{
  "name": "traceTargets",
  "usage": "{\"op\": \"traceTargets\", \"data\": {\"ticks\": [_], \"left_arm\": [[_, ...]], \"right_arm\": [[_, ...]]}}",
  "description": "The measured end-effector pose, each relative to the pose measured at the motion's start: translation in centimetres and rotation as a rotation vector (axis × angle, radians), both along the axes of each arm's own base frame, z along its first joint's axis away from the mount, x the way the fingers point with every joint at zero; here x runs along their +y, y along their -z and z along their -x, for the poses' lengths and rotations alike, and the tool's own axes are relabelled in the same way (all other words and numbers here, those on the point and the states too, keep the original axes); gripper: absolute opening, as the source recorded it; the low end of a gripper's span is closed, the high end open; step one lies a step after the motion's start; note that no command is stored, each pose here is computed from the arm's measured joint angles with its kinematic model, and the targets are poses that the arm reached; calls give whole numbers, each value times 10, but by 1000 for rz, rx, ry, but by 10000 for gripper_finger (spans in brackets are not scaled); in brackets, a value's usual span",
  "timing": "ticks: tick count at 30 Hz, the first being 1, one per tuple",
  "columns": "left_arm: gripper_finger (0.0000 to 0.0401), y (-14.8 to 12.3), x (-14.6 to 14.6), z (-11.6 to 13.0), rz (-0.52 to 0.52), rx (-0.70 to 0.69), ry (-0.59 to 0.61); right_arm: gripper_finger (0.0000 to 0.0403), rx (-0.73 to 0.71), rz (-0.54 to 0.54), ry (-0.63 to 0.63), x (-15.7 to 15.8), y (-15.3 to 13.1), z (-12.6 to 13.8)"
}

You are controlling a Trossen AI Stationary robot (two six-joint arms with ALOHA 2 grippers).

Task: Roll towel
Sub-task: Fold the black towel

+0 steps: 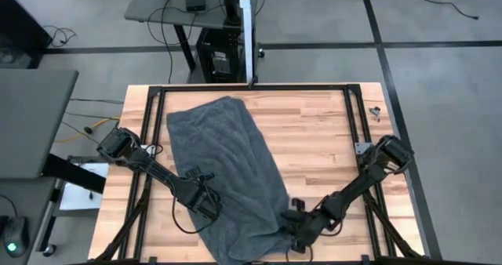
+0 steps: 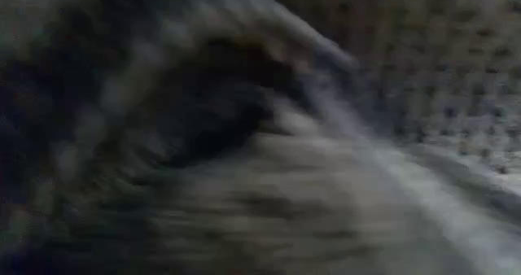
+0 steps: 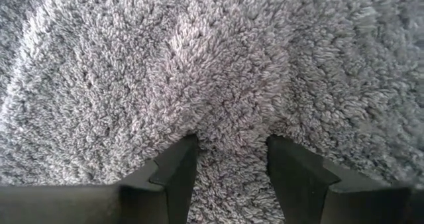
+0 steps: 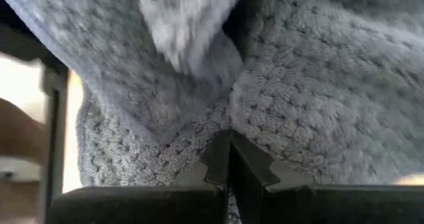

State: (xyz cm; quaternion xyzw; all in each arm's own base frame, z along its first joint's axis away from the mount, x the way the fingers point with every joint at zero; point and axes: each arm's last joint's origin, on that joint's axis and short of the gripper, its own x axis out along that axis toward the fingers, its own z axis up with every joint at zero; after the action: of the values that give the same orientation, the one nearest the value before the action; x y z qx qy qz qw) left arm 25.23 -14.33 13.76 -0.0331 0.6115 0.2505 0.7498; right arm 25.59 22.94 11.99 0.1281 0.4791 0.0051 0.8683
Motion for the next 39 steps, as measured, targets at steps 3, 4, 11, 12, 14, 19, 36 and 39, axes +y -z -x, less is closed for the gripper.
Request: {"op": "traceTargets", "data": {"ticks": [3,4,11,12,14,19,36,39], "left_arm": [[162,0,-4,4,-9,7,13],[162,0,-6,5,-12,7,16],[162,0,-10,10,-19,29,34],[162,0,-10,10,-17,29,33],[161,0,-10,10,-14,25,22],[161,0,-10,8,5,11,4],[161,-18,-20,1,54,13,45],[161,-41,-25,-4,99,-45,49]], "right_arm": [[1,104,101,-24,-8,-10,18],[0,142,140,-38,-12,-14,25],[0,199,207,-130,-25,-50,52],[0,180,188,-127,-25,-54,52],[0,109,110,-99,-23,-63,47],[0,-109,-32,-124,-8,-67,20],[0,15,-120,-26,-1,-48,23],[0,-9,-227,105,-12,-65,16]]}}
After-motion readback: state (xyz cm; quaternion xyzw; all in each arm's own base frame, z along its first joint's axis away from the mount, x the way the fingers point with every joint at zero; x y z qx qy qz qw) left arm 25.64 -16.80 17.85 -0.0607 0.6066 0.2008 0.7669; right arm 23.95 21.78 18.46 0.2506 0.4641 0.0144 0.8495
